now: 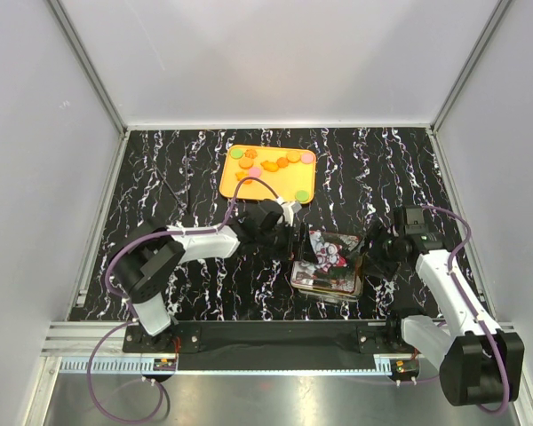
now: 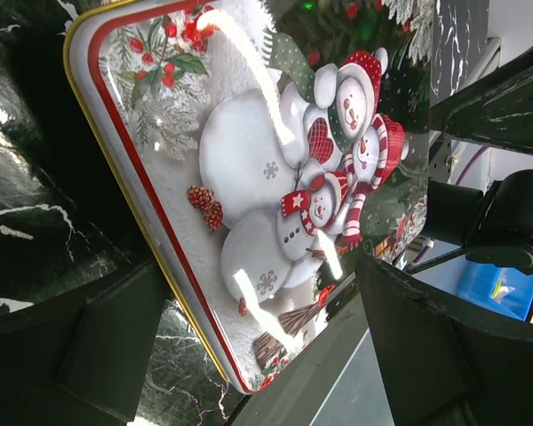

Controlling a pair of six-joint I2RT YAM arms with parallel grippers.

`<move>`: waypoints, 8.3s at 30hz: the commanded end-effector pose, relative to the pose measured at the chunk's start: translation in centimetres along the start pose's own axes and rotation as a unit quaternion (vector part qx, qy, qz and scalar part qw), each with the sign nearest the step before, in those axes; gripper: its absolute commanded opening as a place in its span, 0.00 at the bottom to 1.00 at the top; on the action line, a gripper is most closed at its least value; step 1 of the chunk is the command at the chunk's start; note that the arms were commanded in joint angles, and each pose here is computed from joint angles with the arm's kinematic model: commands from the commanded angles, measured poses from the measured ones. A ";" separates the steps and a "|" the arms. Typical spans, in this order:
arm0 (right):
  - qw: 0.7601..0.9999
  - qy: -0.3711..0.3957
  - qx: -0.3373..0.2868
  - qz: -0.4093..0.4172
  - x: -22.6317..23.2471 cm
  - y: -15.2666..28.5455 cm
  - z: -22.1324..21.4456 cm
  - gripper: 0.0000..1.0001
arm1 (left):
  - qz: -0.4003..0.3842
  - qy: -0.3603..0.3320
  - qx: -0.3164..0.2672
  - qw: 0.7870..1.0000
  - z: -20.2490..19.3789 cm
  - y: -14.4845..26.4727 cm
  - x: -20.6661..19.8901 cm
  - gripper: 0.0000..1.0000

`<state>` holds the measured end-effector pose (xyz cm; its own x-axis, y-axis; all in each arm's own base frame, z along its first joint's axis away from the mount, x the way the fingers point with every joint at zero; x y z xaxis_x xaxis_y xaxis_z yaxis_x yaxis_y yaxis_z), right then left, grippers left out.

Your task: Pack the cookies

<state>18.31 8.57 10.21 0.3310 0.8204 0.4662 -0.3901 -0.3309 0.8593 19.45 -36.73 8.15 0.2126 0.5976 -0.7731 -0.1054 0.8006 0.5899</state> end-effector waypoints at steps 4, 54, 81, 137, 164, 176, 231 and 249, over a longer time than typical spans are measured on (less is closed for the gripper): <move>0.998 -0.023 -0.043 -0.045 -0.6 1.1 1.7 0.77 | -0.026 -0.026 0.000 0.999 0.8 -0.4 -2.3 0.90; 0.995 0.032 -0.023 0.095 1.9 -3.5 1.5 0.81 | 0.063 -0.071 0.036 0.995 1.3 -0.6 -2.5 0.90; 0.988 0.031 -0.025 0.149 2.7 -4.5 1.1 0.72 | 0.107 -0.096 0.053 0.988 1.3 -0.7 -2.4 0.90; 0.987 0.033 -0.082 0.133 4.1 -7.4 7.0 0.78 | 0.110 -0.054 -0.001 0.993 7.4 2.2 -0.4 0.95; 0.985 -0.045 -0.039 0.160 2.1 -10.7 3.3 0.20 | 0.145 -0.025 0.003 0.989 8.4 -0.5 2.5 0.92; 0.979 0.001 -0.053 0.195 5.3 -5.8 -0.4 0.31 | 0.152 -0.031 -0.030 0.987 11.5 2.3 2.3 0.95; 0.986 -0.033 -0.045 0.157 1.8 -12.7 2.5 0.23 | 0.185 -0.064 0.041 0.980 12.4 0.4 4.5 0.97; 0.989 -0.006 -0.051 0.141 2.5 -11.1 0.0 0.00 | 0.176 -0.072 0.043 0.981 11.9 0.9 3.4 0.97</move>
<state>28.78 14.74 7.12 0.0200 0.6020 0.7982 -0.7076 -0.5555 0.4367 33.48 -32.59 8.41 0.2557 0.8589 -0.4437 -0.1707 0.4919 0.8538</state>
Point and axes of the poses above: each gripper's point midway between its finger pads, its own y axis back along the fingers, its own x axis along the line the jaws close on, z = x × y, the point moved 2 cm from there along y, back along the fingers, and after that the axes turned 8 degrees about y, right-handed, at the moved point
